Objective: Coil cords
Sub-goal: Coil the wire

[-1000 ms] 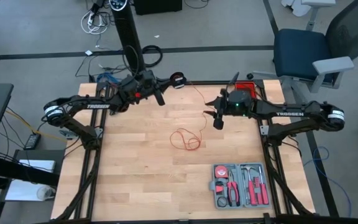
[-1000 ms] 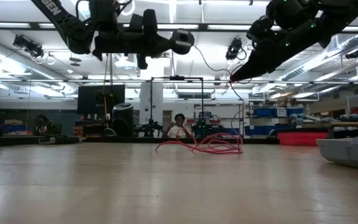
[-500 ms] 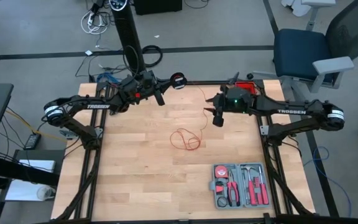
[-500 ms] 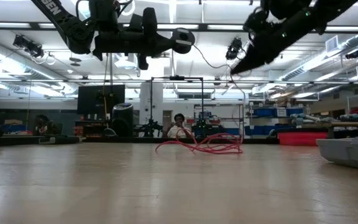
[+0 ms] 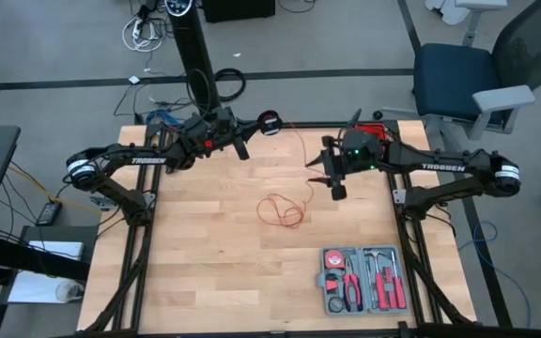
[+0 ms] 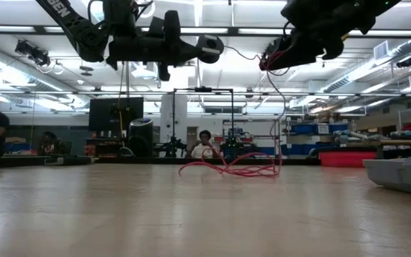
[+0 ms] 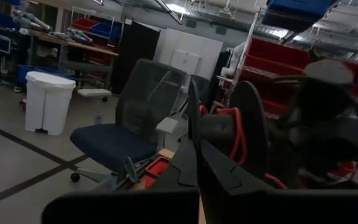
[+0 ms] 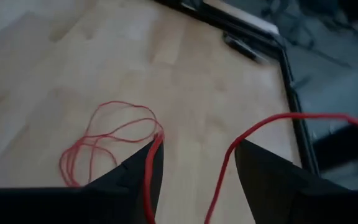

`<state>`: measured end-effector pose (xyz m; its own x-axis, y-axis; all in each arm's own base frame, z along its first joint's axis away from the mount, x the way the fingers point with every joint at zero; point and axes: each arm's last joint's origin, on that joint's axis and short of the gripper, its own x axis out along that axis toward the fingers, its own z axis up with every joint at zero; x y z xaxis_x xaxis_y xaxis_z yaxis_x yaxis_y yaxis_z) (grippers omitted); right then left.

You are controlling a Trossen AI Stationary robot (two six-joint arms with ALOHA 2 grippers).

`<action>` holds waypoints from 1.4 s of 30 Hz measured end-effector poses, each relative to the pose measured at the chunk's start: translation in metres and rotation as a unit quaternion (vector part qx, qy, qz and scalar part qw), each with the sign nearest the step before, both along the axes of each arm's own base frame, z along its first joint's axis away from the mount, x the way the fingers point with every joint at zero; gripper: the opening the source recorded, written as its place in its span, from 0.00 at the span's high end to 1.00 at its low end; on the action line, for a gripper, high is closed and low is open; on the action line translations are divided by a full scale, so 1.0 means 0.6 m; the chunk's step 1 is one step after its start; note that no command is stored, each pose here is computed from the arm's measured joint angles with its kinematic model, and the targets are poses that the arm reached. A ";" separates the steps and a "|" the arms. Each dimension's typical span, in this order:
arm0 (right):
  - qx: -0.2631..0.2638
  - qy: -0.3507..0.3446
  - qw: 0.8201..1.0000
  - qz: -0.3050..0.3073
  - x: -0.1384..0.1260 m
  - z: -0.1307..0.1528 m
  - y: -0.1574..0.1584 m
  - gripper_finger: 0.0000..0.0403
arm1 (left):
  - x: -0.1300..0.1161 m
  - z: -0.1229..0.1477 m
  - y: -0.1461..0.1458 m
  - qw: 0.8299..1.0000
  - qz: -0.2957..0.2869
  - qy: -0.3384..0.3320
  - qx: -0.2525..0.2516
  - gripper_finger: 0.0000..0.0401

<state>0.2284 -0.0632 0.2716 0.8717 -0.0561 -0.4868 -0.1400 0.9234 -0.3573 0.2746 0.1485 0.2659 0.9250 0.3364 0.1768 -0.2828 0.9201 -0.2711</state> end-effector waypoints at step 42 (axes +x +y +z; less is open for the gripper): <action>-0.124 -0.007 0.976 -0.182 0.011 0.010 0.056 0.60 | -0.001 -0.001 0.002 0.998 -0.025 0.019 0.049 1.00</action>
